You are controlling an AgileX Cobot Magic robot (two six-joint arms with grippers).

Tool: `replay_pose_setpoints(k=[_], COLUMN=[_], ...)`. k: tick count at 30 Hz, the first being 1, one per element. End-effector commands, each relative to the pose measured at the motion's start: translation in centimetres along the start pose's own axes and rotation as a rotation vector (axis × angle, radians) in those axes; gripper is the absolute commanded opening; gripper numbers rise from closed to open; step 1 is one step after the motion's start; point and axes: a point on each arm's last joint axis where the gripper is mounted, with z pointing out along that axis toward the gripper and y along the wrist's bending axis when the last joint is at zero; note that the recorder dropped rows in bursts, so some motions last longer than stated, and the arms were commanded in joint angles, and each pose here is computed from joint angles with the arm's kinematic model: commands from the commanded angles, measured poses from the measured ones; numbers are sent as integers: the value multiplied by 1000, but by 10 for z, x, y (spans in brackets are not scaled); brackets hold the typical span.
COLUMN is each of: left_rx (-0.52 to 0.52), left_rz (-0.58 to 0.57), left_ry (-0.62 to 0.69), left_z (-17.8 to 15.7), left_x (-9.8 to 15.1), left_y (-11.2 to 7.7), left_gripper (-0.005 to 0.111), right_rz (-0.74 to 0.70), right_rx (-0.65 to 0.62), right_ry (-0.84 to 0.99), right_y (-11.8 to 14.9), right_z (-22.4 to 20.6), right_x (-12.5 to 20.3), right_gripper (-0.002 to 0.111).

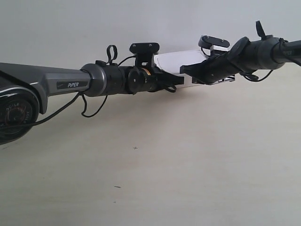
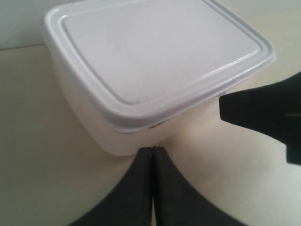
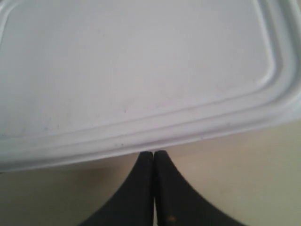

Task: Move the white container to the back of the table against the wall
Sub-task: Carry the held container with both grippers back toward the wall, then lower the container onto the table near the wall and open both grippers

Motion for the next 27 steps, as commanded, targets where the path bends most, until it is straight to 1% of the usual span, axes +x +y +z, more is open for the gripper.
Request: replay_pose_setpoints(k=[1, 6, 15, 21, 27], left_rx=[-1, -1, -1, -1, -1], left_rz=[-17, -39, -39, -30, -30], left_ry=[-19, -20, -20, -17, -17], left_z=[0, 0, 0, 0, 0], left_x=[-3, -3, -3, -3, -3], left_y=[1, 1, 1, 1, 1], left_gripper=[0, 0, 0, 0, 0], right_rz=[3, 20, 9, -4, -64], right_rx=[-7, -34, -56, -46, -24], right_ry=[-34, -50, -58, -68, -57], right_y=[0, 5, 18, 17, 14], right_z=[2, 6, 23, 23, 23], right_x=[-10, -16, -11, -12, -12], right_gripper=[0, 0, 0, 0, 0])
